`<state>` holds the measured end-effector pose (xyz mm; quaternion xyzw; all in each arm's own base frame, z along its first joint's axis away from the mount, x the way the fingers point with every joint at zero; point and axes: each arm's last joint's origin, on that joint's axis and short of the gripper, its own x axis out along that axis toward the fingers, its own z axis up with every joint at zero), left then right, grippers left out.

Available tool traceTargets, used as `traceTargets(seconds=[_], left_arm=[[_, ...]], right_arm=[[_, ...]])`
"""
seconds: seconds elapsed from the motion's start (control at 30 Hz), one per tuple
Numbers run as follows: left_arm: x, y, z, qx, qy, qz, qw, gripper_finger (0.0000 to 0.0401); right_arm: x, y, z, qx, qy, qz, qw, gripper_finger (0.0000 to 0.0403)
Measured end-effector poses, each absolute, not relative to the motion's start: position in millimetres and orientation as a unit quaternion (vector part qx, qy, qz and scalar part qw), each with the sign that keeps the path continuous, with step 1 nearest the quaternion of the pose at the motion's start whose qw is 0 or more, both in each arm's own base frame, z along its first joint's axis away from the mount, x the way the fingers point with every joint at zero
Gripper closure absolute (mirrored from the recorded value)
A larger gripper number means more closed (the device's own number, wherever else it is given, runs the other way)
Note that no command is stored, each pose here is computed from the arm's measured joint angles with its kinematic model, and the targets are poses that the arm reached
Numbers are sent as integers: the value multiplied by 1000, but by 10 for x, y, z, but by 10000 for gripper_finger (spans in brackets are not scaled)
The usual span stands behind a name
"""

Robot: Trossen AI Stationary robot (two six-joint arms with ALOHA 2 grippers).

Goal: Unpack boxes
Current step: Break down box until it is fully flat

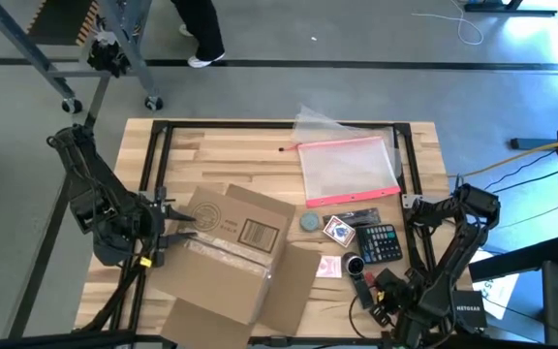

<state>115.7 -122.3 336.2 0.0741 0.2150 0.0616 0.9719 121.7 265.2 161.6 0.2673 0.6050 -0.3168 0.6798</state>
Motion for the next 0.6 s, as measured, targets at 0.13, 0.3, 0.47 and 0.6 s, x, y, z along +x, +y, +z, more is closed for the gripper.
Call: traceTargets(seconds=[0.13,0.3,0.47,0.6], left_arm=[[1157,-1222,3364,74,214,62,972,261],[1157,-1222,3366,74,213,63,972,261],[1157,-1221,3366,74,213,63,972,261],[1157,-1221,3368,73,212,64,972,261]], right_arm=[[1240,2703,1749,269,604,-315,681,294],[1266,2746,1921,266,596,-317,688,308],[1272,2749,2010,252,593,-316,697,346],[1274,2754,2004,255,593,-313,697,361]])
